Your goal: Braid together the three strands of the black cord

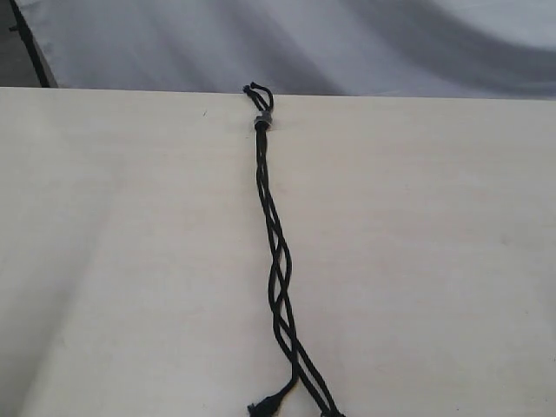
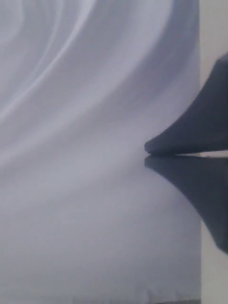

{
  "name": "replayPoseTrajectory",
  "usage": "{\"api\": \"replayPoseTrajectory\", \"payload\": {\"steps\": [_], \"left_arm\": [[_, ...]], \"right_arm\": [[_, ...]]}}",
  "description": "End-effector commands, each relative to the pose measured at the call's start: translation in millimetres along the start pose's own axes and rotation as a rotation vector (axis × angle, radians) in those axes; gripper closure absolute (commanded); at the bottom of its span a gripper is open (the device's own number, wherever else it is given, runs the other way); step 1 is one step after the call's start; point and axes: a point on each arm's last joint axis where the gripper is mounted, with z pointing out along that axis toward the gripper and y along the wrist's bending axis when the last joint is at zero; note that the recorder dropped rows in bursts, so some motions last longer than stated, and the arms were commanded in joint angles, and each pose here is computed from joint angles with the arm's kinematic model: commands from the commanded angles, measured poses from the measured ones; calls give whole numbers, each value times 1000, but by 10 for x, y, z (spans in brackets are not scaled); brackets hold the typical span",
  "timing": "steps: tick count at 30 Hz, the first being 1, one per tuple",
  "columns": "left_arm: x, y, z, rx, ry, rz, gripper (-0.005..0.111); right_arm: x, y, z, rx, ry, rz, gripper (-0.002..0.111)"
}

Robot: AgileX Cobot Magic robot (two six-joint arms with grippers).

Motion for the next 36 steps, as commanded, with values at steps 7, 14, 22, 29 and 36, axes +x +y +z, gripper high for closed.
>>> {"api": "replayPoseTrajectory", "payload": {"steps": [7,14,22,29,36], "left_arm": [[-53,191,-377,-198,7,126,106],[22,218,-415,-259,86,111,106],[161,153,-492,-188,232,150,106],[208,158,-505,-198,280,86,106],[263,173,-525,-224,338,27,106]], "right_arm": [[7,-4,-4,7,-3,-2,108],[7,-4,-4,7,-3,-2,108],[7,-4,-4,7,-3,-2,108],[7,-4,-4,7,-3,-2,108],[7,-4,-4,7,-3,-2,108]]}}
